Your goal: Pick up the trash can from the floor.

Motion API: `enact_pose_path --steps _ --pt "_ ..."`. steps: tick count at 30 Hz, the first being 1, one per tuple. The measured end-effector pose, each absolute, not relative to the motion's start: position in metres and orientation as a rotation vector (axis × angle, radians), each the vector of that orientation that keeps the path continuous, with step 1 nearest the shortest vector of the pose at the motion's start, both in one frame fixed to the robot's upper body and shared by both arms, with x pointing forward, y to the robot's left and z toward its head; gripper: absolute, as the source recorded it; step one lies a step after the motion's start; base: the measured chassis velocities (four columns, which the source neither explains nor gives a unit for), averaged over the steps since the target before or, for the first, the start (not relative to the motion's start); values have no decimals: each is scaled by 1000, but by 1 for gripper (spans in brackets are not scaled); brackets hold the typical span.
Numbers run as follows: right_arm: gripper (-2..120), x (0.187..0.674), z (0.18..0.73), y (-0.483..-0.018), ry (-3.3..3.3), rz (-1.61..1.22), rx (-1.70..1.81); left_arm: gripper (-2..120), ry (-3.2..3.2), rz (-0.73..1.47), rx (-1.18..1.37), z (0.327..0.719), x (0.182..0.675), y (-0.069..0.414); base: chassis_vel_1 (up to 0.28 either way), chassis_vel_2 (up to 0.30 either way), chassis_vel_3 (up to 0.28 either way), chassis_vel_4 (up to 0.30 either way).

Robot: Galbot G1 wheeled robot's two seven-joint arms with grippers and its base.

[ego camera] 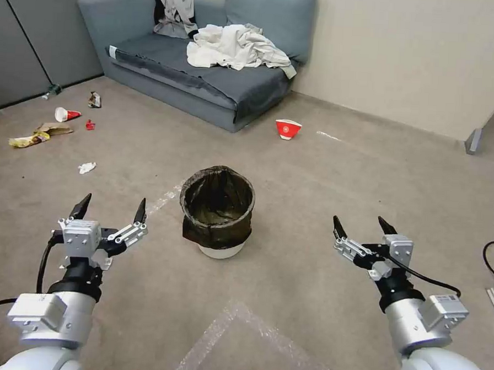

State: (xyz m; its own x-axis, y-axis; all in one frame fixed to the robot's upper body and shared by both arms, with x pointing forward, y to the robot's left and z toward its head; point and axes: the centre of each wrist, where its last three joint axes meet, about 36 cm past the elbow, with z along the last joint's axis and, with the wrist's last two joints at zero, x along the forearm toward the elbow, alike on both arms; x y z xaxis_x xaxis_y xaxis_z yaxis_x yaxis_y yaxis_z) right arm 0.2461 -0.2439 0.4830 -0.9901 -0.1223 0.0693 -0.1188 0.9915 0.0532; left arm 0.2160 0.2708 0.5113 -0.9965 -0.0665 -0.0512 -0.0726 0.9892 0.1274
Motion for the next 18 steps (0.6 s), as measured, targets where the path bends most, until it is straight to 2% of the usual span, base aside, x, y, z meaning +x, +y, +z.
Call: enact_pose_path --steps 18 --pt "100 245 484 -241 -3069 -61 195 100 3098 184 -125 511 217 272 -144 144 143 -148"
